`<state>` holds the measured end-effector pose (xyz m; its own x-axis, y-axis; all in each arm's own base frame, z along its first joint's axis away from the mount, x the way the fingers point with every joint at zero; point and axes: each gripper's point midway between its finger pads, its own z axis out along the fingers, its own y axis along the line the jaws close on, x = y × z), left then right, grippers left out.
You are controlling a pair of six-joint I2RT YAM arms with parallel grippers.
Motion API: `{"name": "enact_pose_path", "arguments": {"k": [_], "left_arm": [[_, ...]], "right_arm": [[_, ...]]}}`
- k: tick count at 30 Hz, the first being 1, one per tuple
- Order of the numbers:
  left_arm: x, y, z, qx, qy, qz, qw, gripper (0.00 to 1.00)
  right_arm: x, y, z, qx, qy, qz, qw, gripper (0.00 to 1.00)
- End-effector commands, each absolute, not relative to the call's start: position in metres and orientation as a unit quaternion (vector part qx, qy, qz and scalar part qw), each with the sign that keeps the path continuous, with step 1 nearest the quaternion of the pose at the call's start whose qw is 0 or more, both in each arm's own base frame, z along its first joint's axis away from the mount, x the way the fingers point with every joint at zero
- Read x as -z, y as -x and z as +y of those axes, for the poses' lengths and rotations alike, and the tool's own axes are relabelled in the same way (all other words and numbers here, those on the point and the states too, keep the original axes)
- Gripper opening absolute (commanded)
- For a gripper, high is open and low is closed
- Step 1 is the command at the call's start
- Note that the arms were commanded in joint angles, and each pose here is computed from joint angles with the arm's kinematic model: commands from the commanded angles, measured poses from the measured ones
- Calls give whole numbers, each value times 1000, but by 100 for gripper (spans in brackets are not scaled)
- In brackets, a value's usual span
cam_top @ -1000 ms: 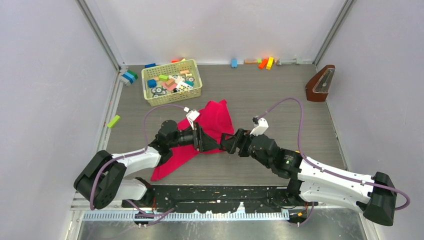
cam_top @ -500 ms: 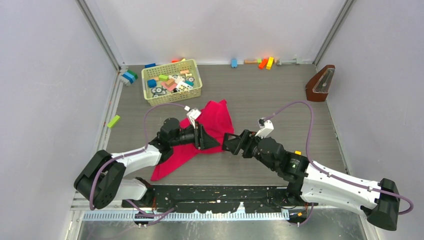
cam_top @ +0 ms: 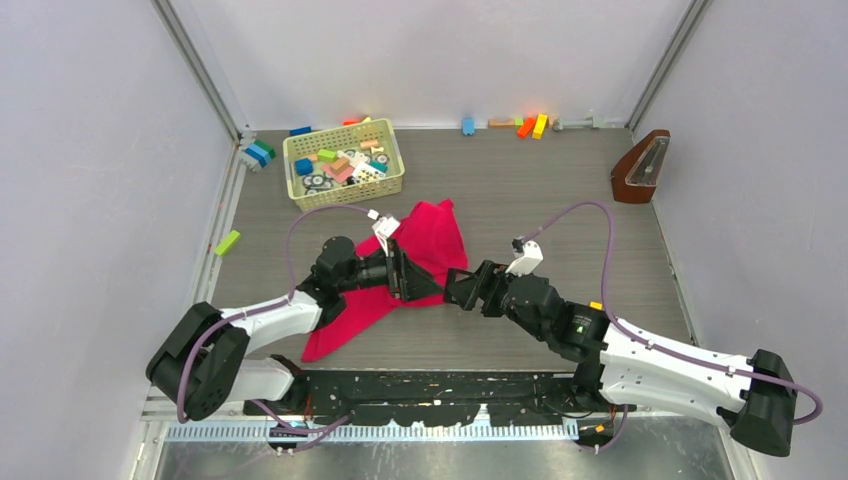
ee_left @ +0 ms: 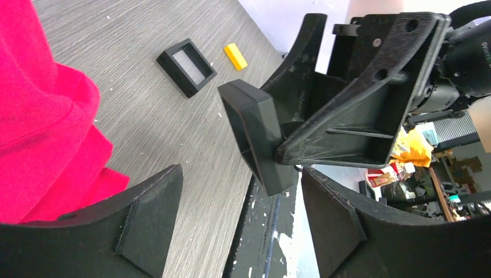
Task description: Remove the brooch from the garment
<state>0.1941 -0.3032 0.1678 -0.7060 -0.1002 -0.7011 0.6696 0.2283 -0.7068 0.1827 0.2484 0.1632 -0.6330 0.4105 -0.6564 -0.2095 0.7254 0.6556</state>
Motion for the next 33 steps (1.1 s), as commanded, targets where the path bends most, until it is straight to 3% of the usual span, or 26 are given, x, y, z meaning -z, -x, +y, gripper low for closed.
{"name": "enact_pose_path", "arguments": {"k": [1,8,19,27,33], "left_arm": [[-192,-185,-305,617,-225,670,347,78],[-189,-185,-309,622,-228,671,332,64],[-183,-185,-314,629,-228,675,311,59],[-181,-187,-315,627,-228,676,313,35],[-180,-187,-315,626,-227,677,313,29]], "right_arm": [[-192,-191,261,-401,-72,798,443,42],[-198,-192,265,-415,-76,791,444,41],[-207,-190,265,-439,-83,774,448,42],[-215,-189,258,-444,-91,766,457,41],[-219,-187,250,-452,-98,756,463,40]]}}
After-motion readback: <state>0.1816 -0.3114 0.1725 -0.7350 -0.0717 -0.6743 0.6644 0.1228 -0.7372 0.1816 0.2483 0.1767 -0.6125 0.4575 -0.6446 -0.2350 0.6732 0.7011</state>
